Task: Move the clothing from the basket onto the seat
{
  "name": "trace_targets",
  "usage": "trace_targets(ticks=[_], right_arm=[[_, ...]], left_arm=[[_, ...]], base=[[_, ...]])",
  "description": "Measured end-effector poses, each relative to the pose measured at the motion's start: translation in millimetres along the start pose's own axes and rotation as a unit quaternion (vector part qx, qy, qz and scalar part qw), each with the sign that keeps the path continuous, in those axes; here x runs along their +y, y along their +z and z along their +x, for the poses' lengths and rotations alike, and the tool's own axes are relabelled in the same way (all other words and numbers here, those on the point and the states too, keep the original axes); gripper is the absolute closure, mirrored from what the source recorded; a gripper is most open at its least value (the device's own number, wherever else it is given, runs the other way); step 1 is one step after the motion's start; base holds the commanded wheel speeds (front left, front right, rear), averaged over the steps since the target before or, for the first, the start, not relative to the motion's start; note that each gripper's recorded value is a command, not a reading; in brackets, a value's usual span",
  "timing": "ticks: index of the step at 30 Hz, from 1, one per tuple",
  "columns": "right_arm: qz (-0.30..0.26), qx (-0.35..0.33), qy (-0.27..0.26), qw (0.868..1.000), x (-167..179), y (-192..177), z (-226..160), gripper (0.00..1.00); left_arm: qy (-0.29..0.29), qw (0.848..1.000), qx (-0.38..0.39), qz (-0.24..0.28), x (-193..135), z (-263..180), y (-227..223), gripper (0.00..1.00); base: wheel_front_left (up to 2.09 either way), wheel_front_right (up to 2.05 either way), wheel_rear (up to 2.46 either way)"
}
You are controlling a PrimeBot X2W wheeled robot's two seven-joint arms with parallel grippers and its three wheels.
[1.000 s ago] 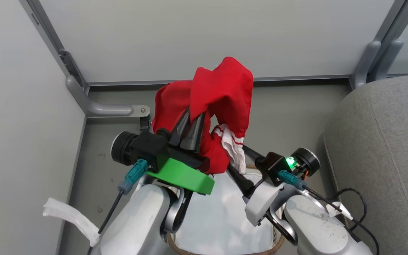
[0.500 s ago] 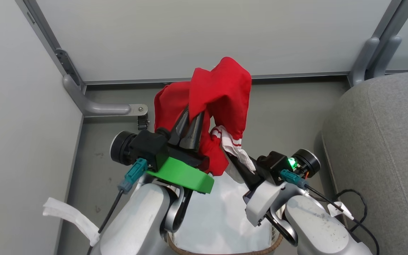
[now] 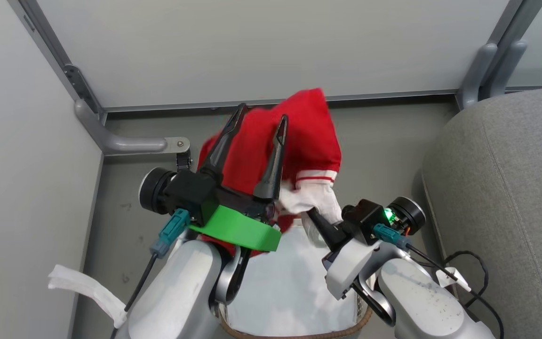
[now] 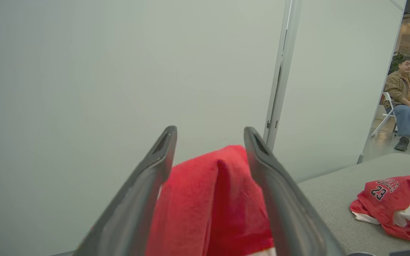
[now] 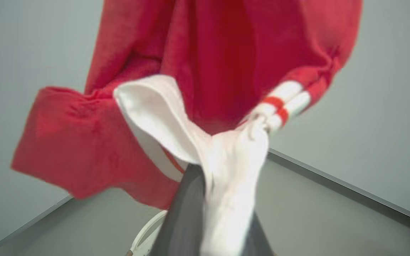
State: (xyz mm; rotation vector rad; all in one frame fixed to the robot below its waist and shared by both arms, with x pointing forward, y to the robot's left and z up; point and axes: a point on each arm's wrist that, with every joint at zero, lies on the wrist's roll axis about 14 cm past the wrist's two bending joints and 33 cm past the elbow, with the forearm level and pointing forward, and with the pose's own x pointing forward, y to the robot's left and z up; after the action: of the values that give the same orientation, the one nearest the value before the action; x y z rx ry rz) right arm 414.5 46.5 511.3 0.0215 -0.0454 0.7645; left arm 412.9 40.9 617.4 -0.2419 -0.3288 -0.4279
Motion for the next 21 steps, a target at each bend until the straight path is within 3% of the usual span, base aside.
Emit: trace_targets(ticks=[10, 21], right_arm=[[0.003, -0.012, -0.031, 0.999, -16.6, 9.0, -14.9, 1.00], [0.009, -0.033, -0.118, 0.992, -60.3, 25.2, -59.8, 1.00]], left_arm=[[-0.019, 1.000, 0.015, -0.005, -11.3, 8.1, -16.2, 0.00], [-0.083, 0.995, 0.044, -0.032, -53.5, 27.0, -50.6, 0.00]], base=[[0.00, 0.00, 0.00], [0.00, 0.00, 0.00]])
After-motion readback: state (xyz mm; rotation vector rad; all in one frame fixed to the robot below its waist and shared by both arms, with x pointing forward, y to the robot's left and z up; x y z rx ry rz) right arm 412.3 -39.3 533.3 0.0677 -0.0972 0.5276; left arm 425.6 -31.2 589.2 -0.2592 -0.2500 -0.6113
